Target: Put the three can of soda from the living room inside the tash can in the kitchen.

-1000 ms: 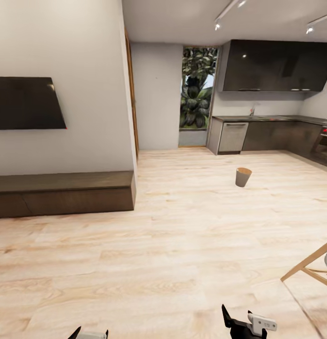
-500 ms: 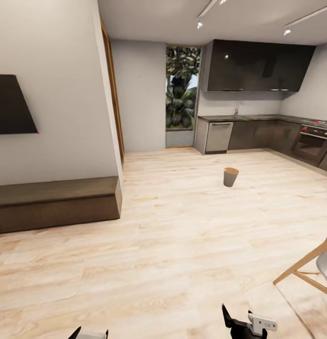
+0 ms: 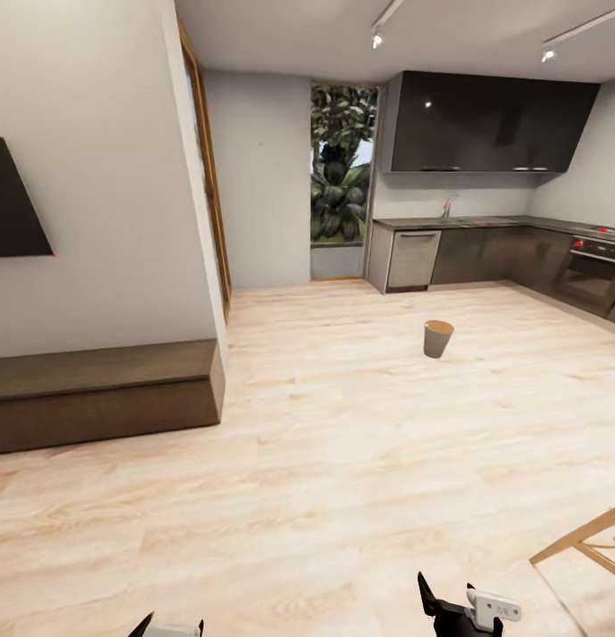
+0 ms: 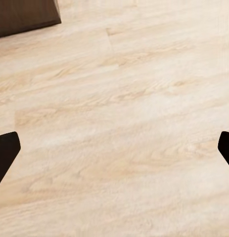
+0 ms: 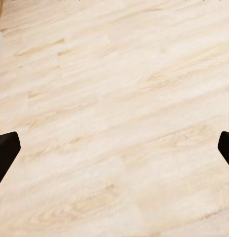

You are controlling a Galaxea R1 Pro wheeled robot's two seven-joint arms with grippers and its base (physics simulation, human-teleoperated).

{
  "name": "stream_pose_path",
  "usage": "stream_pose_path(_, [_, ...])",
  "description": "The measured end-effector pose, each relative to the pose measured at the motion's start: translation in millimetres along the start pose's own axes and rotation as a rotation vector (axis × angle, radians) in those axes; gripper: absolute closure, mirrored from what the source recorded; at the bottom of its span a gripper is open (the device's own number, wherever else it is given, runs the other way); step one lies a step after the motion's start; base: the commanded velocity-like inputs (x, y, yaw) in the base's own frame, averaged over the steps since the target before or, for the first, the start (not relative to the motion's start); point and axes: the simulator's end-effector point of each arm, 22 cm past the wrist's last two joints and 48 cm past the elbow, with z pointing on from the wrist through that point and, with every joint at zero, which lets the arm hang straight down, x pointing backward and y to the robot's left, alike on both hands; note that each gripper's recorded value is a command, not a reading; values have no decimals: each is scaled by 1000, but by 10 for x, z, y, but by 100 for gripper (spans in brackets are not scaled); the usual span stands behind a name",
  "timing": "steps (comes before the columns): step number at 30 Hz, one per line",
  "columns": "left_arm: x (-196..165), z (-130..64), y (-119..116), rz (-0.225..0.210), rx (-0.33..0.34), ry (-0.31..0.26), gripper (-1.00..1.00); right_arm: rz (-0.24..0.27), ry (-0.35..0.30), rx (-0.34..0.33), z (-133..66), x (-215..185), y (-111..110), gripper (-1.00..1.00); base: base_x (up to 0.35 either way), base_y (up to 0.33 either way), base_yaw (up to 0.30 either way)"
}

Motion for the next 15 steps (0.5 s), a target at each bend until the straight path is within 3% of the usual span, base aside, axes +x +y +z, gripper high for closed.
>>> stream_pose_path(7, [0,0,0,1,0,0,-100,3,1,1,0,8,9,-100,293,0,-41])
stream_pose_path(15, [0,0,-1,1,0,0,-100,12,3,11,-1,16,-1,-100,293,0,-201])
